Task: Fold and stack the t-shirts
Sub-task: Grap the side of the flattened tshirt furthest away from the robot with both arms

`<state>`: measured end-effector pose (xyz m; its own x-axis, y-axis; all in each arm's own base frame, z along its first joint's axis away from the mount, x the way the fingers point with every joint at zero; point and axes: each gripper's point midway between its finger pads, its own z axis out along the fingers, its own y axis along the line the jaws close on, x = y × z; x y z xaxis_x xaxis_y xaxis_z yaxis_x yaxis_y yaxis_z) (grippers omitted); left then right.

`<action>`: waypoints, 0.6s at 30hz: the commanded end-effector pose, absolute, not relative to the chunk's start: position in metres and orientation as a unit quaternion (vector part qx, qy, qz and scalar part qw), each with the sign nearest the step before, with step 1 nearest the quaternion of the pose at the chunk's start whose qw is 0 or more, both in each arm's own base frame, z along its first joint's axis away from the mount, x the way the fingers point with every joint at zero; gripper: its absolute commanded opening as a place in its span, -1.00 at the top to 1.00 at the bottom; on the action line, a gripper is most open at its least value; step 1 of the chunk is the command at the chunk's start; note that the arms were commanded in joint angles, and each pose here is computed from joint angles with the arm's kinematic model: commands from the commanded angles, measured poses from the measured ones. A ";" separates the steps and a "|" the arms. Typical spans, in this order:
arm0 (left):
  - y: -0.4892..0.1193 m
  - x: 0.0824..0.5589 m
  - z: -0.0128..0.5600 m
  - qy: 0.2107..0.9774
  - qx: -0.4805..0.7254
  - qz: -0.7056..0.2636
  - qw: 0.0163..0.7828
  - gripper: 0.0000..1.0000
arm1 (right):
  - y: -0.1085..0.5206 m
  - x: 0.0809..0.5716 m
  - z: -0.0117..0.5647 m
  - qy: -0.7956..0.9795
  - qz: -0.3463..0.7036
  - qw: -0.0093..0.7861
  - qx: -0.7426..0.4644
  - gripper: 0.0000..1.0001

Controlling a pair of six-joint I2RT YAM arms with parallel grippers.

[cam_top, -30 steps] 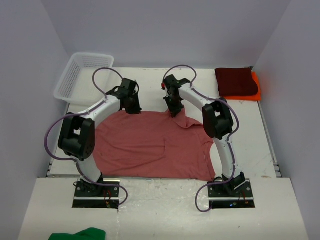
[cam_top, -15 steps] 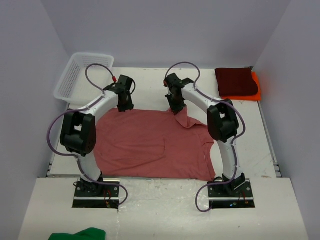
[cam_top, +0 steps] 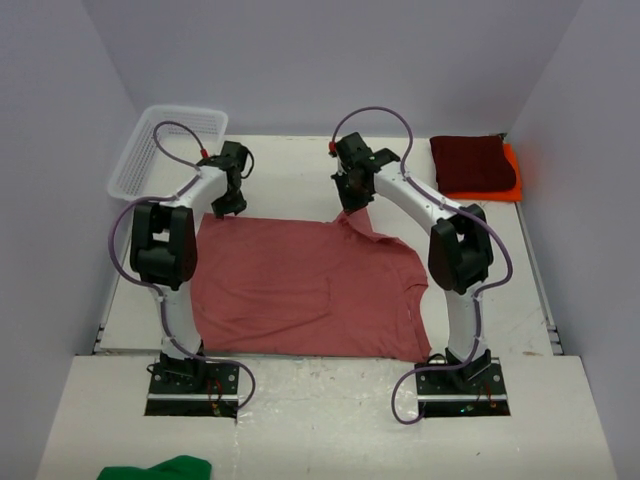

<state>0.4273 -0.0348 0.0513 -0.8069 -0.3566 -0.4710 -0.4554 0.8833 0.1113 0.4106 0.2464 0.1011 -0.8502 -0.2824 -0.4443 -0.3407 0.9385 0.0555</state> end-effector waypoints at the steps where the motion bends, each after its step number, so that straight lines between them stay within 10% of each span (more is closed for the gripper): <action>1: -0.013 0.437 0.068 0.926 -0.240 0.163 0.243 0.16 | 0.256 0.412 0.147 0.941 0.103 0.276 -0.165 1.00; 18: 0.028 0.442 0.042 0.909 -0.248 0.243 0.228 0.16 | 0.265 0.399 0.162 0.931 0.158 0.275 -0.180 1.00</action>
<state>0.4332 0.0127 0.0315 -0.8076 -0.3393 -0.4824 -0.5225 0.7910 0.3183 0.3993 0.2586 0.1311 -0.8219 -0.2664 -0.5034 -0.3892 0.9080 0.1549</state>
